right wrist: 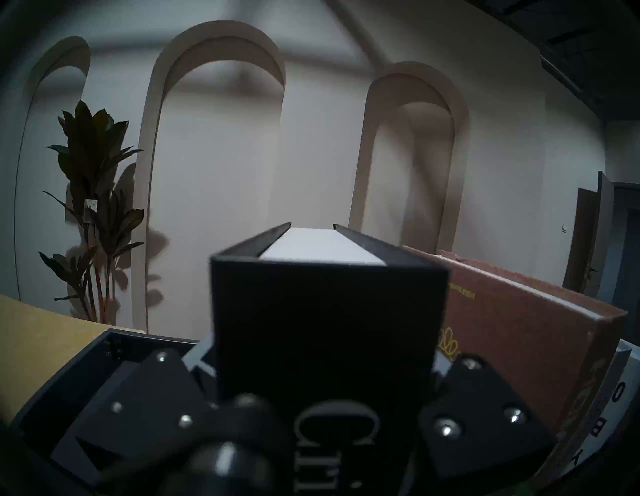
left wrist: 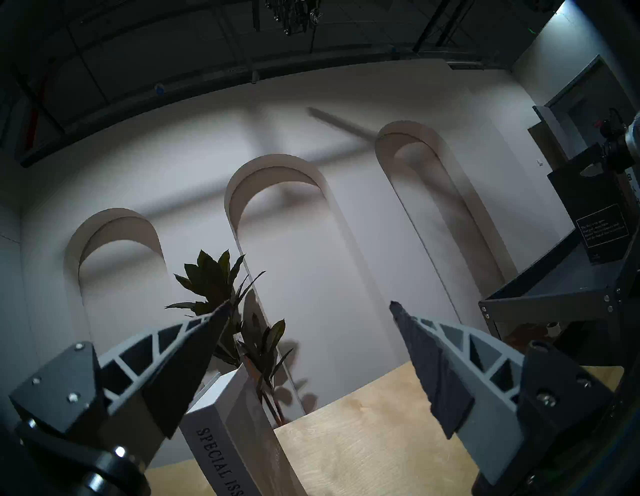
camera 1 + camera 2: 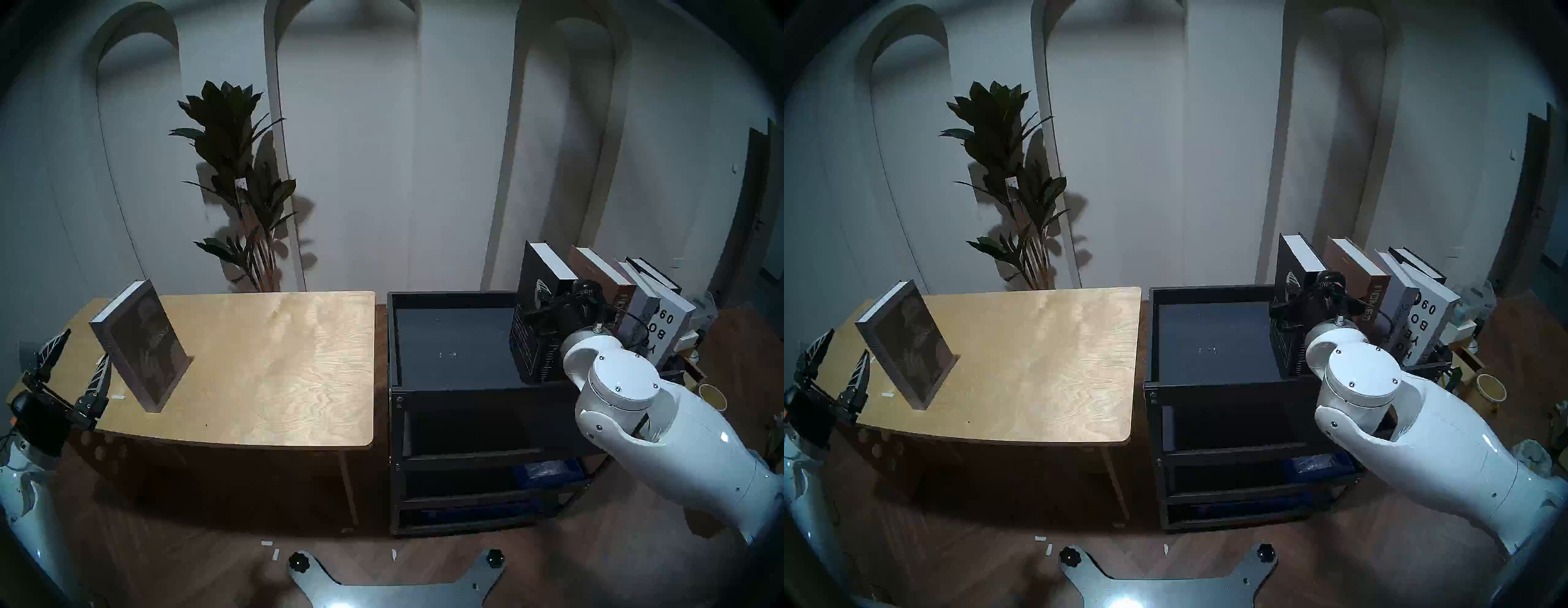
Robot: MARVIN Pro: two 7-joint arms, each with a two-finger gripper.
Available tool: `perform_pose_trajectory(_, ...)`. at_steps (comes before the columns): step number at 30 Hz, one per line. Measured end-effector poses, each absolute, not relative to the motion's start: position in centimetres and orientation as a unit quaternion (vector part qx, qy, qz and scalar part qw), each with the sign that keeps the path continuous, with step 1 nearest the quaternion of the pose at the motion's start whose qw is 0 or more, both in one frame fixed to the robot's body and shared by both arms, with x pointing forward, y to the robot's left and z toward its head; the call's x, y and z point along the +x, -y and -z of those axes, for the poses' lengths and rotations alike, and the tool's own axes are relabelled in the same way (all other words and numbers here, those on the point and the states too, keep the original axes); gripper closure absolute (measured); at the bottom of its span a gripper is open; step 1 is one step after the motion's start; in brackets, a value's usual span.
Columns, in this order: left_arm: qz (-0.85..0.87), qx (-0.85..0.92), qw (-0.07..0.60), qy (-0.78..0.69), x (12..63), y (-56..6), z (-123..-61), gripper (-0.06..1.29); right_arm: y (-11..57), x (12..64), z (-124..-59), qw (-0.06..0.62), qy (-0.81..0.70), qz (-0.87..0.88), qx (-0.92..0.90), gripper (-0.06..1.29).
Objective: Move the books from the display table onto the shelf, standing them upright with spines facing out and tallest at one end
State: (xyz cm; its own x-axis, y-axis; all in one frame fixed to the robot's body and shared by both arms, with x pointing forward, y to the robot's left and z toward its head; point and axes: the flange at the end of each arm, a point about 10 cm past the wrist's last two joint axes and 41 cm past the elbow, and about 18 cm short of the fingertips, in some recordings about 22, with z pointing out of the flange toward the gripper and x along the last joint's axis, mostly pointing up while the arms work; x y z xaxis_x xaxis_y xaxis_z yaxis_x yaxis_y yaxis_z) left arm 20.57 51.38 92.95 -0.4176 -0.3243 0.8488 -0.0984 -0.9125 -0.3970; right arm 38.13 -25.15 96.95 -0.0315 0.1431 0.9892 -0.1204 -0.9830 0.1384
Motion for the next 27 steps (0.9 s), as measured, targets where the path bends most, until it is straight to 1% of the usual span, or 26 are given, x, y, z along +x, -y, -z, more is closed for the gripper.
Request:
perform_pose_trajectory(20, 0.818, -0.535, 0.069, -0.198, 20.6, -51.4, -93.0, -0.01, 26.7, 37.9, -96.2, 0.089, 0.021, -0.716, 0.692, 0.71)
perform_pose_trajectory(25, 0.818, -0.535, 0.069, -0.198, 20.6, -51.4, -93.0, -0.01, 26.8, 37.8, -96.0, 0.089, 0.022, -0.713, 0.695, 0.68)
perform_pose_trajectory(27, 0.818, -0.535, 0.069, -0.198, 20.6, -51.4, -93.0, -0.01, 26.9, 37.8, -96.0, 0.090, 0.021, -0.713, 0.695, 0.59)
